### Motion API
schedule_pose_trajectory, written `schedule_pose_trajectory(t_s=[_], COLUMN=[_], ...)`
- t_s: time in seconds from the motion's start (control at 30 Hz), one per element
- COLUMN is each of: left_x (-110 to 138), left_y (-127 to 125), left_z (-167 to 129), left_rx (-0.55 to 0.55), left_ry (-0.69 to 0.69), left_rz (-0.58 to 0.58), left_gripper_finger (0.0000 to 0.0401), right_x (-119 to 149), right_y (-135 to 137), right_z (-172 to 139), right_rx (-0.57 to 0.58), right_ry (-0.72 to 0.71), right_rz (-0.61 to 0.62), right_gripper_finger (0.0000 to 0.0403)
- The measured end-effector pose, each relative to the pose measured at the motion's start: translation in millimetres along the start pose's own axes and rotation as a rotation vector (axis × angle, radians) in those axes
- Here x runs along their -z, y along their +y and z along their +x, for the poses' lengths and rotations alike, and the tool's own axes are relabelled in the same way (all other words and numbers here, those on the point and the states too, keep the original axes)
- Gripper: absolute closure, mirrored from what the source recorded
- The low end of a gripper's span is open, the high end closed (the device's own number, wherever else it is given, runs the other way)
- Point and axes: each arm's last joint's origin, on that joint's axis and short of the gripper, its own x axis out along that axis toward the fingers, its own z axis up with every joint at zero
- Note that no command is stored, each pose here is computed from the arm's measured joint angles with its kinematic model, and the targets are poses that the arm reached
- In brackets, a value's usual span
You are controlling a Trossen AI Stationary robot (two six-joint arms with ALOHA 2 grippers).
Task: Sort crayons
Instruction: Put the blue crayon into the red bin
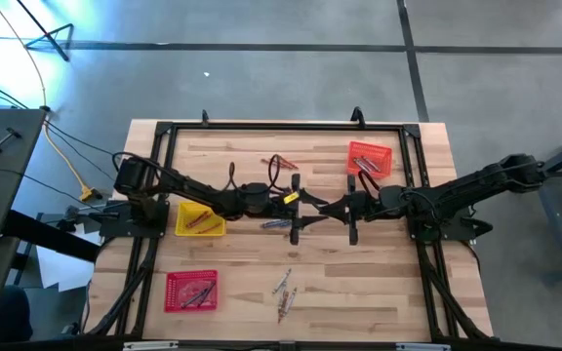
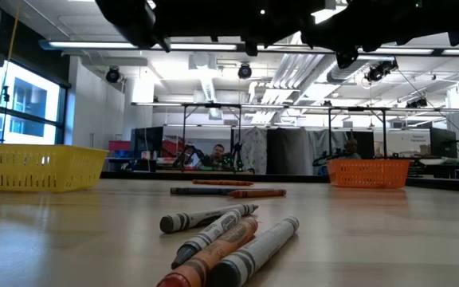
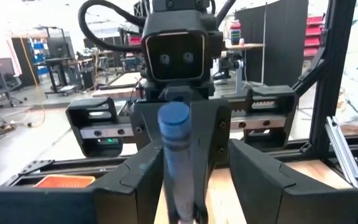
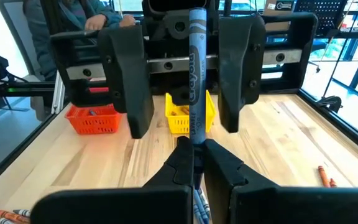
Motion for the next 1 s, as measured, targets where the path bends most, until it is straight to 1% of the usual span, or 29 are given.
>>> schedule_pose_trajectory(t_s=[0.2, 0.3, 0.4, 0.6, 0.63, 1.0], left_x=[-0.3, 0.0, -0.7, 0.1, 0.2, 0.2], left_y=[2.4, 4.4, 6.9, 10.6, 10.6, 10.8], left_z=[-0.6, -0.5, -0.8, -0.7, -0.8, -0.8], left_rx=[0.008, 0.02, 0.038, 0.05, 0.052, 0.051], left_ry=[0.013, 0.013, 0.014, 0.018, 0.02, 0.021], left_rz=[0.011, 0.011, 0.01, -0.006, -0.009, -0.008], left_gripper_finger=[0.0235, 0.0251, 0.0285, 0.0381, 0.0389, 0.0396], right_x=[0.7, 1.5, 2.6, 2.8, 2.9, 2.9], right_y=[0.0, 0.0, -0.1, -0.1, -0.1, 0.0], right_z=[0.0, 0.0, 0.0, 0.0, 0.0, -0.1], right_rx=[0.0, 0.0, 0.001, 0.001, 0.001, 0.0], right_ry=[0.007, 0.015, 0.027, 0.028, 0.03, 0.03], right_rz=[0.005, 0.019, 0.018, 0.017, 0.017, 0.017], right_gripper_finger=[0.0398, 0.0398, 0.0398, 0.0398, 0.0398, 0.0398])
